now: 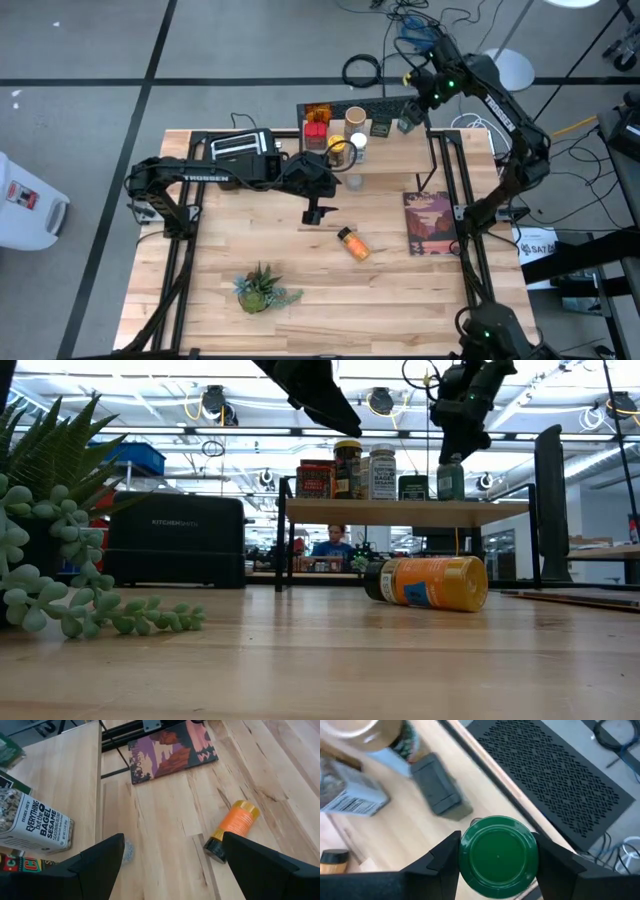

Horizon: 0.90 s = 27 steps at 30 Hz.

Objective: Shelf spices
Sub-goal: Put the green seasoning bottle on the shelf

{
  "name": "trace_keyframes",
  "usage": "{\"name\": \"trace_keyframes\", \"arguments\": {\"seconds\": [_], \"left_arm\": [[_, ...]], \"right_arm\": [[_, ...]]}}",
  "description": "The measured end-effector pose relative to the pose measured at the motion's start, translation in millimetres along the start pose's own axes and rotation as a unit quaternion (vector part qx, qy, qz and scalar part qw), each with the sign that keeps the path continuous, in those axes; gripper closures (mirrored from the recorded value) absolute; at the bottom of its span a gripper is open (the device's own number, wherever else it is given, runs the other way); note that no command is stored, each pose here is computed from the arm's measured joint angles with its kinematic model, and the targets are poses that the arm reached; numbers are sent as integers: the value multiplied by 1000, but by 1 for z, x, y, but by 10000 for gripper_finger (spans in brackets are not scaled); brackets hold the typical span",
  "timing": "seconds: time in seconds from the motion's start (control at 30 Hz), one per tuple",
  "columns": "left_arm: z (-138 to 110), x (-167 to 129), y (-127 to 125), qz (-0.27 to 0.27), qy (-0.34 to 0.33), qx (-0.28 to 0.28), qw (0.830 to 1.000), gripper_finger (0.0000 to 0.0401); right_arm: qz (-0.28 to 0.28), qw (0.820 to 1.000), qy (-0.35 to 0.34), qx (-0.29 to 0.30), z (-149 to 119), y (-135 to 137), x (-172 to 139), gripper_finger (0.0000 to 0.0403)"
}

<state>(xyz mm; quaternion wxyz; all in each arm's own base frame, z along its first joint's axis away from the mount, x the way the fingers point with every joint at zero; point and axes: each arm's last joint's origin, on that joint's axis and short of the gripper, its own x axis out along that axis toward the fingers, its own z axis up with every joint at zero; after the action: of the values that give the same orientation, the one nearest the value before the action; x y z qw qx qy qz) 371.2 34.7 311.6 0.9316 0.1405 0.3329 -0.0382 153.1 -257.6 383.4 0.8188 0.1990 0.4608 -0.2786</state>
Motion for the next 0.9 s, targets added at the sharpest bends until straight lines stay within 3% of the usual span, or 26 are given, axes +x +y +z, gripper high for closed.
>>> {"name": "trace_keyframes", "arguments": {"seconds": [0.9], "left_arm": [[2, 0, 0, 1, -10, 1, 1000, 56]], "right_arm": [[1, 1000, -7, -6, -12, 1, 13, 211]]}}
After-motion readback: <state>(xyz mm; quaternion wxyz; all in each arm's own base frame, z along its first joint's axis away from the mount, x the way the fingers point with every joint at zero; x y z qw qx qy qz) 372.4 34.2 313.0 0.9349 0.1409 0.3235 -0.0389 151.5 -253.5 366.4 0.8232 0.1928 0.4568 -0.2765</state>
